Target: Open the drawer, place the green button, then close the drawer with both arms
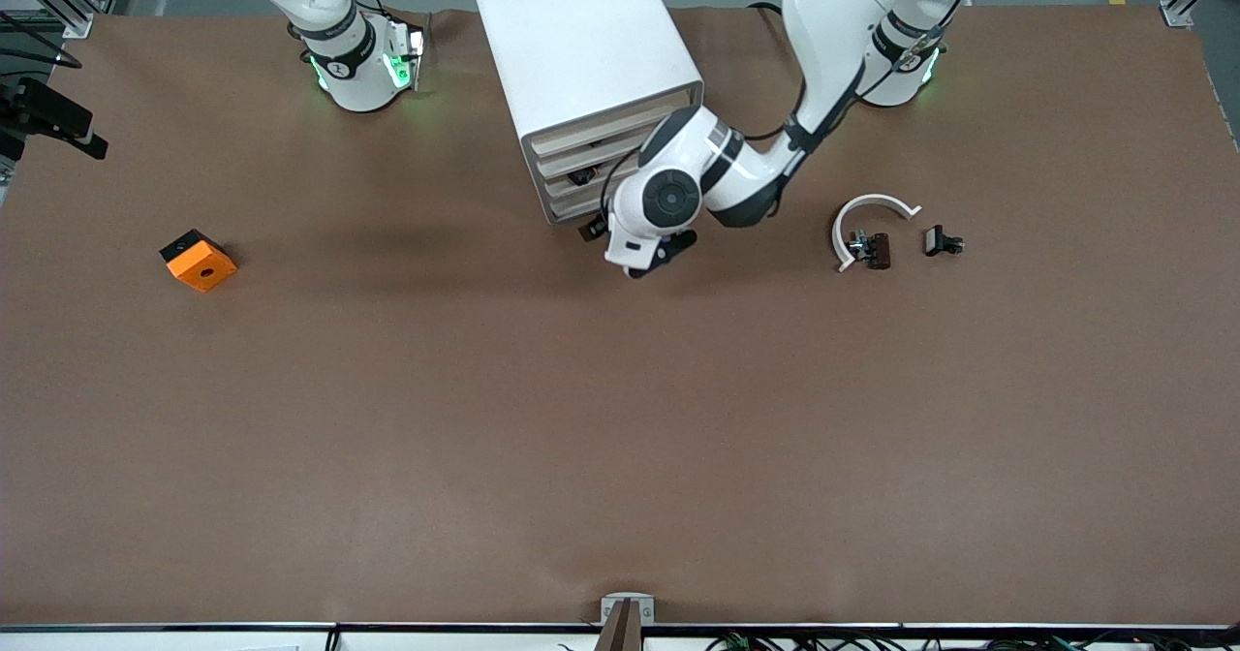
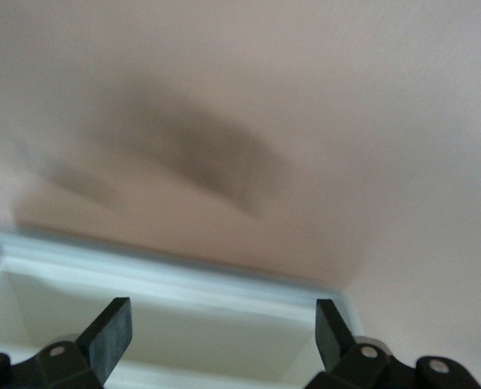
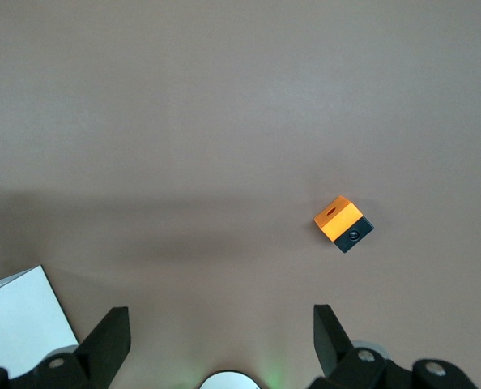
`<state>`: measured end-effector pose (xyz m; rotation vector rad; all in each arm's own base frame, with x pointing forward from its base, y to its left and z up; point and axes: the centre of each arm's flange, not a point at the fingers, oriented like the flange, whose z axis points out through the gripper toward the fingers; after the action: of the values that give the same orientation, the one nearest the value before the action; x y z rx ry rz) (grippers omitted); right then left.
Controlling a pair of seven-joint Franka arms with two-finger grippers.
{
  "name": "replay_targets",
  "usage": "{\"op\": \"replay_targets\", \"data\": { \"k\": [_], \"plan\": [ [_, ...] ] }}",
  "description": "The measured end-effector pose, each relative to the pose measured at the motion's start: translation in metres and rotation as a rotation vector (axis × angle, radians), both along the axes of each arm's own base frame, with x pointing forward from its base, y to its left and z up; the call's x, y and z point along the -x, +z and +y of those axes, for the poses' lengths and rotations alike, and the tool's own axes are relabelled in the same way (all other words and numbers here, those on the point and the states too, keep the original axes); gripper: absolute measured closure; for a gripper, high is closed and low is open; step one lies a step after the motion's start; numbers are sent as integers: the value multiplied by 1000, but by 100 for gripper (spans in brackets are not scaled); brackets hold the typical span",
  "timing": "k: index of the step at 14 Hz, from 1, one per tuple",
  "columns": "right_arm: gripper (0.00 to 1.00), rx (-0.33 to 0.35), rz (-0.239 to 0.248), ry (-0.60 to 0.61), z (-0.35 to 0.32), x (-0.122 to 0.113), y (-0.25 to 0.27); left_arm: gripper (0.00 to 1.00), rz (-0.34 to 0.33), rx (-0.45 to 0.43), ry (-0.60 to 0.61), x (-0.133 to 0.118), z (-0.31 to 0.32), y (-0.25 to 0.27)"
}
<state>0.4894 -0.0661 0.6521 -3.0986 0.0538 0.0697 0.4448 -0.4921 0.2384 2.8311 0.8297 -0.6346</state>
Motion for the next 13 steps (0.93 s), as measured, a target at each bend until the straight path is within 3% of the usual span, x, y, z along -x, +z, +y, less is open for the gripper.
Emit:
{"op": "replay_targets", "data": {
  "k": [3,6,9,13],
  "plan": [
    [0,2,-4,-2,4,0,2,0,-132,18,-26,-73,50,27],
    [0,29,-14,0,3,0,9,0,-229,28,-75,-122,105,52],
    [0,36,-20,2,3,0,12,0,-335,13,-188,-152,167,96],
    [0,36,-22,2,3,0,13,0,-432,-71,-359,-153,243,136]
  ]
}}
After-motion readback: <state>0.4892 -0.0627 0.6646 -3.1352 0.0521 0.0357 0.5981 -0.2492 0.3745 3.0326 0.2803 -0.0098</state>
